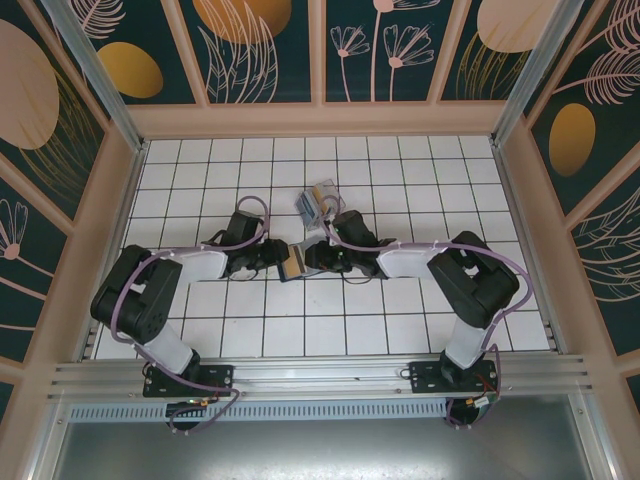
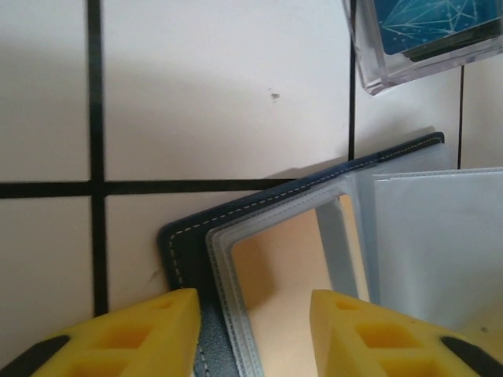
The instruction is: Put the credit cards into the card holder
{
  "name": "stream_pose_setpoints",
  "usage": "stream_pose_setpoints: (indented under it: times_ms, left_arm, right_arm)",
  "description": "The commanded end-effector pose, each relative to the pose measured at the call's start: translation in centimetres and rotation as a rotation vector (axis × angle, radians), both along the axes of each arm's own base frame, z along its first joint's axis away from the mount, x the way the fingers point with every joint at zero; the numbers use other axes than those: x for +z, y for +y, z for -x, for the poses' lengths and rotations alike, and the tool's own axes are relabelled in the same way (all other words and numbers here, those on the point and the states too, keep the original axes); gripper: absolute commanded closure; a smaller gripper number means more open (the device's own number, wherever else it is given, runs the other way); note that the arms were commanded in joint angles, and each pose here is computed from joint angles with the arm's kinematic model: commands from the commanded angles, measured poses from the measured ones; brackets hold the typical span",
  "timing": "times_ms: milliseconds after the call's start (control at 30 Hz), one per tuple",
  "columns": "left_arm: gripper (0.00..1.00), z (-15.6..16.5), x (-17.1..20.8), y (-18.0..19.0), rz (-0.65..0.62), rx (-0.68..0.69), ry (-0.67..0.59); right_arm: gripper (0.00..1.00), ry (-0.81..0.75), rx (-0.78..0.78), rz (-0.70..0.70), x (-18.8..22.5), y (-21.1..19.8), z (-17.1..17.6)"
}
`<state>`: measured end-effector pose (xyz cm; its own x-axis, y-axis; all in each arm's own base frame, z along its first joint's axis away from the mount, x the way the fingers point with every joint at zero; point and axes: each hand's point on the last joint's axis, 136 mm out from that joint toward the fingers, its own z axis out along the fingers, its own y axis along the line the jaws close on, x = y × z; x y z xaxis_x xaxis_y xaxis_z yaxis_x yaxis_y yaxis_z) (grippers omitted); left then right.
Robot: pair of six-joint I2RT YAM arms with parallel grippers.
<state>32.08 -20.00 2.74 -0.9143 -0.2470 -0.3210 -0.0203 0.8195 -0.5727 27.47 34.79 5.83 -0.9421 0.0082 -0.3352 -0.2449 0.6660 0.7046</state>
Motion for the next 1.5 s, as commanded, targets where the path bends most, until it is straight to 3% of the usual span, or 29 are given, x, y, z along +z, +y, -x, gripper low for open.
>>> stream_pose_setpoints:
  times_ms: [0,233,400,600,733,933,1100,1267,1333,1467]
  left_arm:
    - [0.53,0.9,-0.2,1.8,-0.016,0.023,0.052]
    - [0.51,0.1,2.0,4.6,0.063,0.121,0.030]
    - [0.49,-0.9,3.5,5.6,0.077,0.165,0.003]
    - [0.45,-1.3,3.3,7.9,-0.021,0.256,-0.025]
    - [0.49,-0.8,3.1,7.1,0.043,0.247,-0.060]
    - [0.57,-0.5,3.1,6.9,-0.009,0.226,-0.090]
    - [0.60,-0.4,4.2,4.5,-0.003,0.147,-0.132]
    - [0.62,-0.5,3.7,4.3,0.001,0.173,-0.111]
    - [0.62,-0.5,3.6,3.6,0.031,0.152,-0.104]
    - [0.62,-0.5,3.4,3.2,0.043,0.143,-0.095]
  right_arm:
    - [0.67,-0.067,0.071,-0.066,1.8,2.0,0.1]
    - [0.66,-0.064,0.176,-0.124,1.7,4.8,1.3]
    - [0.66,-0.076,0.230,-0.091,0.8,6.1,1.8]
    - [0.65,-0.183,0.200,-0.014,2.6,4.5,0.7]
    - [0.65,-0.243,0.164,0.048,3.9,2.9,-0.8]
    - [0.65,-0.258,0.105,0.142,3.6,1.5,-2.3]
    - [0.65,-0.252,-0.020,0.263,3.5,-0.7,-4.8]
    - [0.67,-0.225,-0.023,0.485,1.1,-0.9,-4.9]
    - [0.66,-0.241,-0.036,0.472,1.4,-1.2,-5.0]
    - [0.66,-0.296,-0.089,0.443,5.1,-3.0,-8.7]
